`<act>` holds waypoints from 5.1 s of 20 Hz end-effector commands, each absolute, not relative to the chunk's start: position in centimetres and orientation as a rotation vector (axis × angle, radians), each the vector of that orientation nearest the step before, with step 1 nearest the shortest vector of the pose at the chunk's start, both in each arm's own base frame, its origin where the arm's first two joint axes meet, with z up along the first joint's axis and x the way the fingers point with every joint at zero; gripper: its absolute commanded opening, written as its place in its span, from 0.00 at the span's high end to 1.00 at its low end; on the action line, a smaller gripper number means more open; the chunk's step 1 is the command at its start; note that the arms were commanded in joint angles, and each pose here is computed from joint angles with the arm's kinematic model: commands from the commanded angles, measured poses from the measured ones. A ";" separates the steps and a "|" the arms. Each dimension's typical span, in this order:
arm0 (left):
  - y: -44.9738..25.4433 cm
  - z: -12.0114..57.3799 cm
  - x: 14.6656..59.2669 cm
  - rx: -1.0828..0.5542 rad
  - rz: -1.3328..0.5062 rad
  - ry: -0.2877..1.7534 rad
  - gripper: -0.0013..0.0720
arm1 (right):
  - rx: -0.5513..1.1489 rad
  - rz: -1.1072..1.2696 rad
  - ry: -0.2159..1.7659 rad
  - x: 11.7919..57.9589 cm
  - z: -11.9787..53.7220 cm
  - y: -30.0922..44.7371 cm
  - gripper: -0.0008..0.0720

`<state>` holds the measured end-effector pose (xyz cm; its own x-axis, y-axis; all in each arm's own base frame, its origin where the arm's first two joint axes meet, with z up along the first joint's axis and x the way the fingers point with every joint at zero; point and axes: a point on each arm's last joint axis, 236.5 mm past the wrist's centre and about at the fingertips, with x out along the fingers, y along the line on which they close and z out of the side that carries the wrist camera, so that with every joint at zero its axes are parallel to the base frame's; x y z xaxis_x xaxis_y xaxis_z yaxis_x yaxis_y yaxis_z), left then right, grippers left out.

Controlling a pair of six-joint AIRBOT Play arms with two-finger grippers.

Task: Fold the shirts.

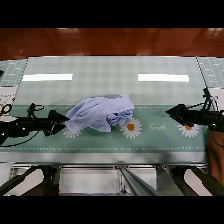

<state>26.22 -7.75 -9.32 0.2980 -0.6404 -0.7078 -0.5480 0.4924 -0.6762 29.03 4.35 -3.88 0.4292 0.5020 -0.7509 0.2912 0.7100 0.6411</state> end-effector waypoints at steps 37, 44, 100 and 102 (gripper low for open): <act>-11.3 -4.5 33.2 -0.931 -0.293 1.232 0.95 | 0.510 0.639 1.528 31.0 -9.7 24.9 0.96; -9.7 14.3 40.6 -0.722 -0.482 0.814 0.95 | 0.306 0.492 1.019 42.9 11.1 15.6 0.96; -1.4 -5.8 31.0 -0.853 -0.259 1.304 0.29 | 0.722 0.185 1.235 30.6 -0.7 0.9 0.43; -1.8 -6.5 30.3 -0.847 -0.269 1.317 0.29 | 0.802 0.177 1.228 28.3 -2.2 1.1 0.43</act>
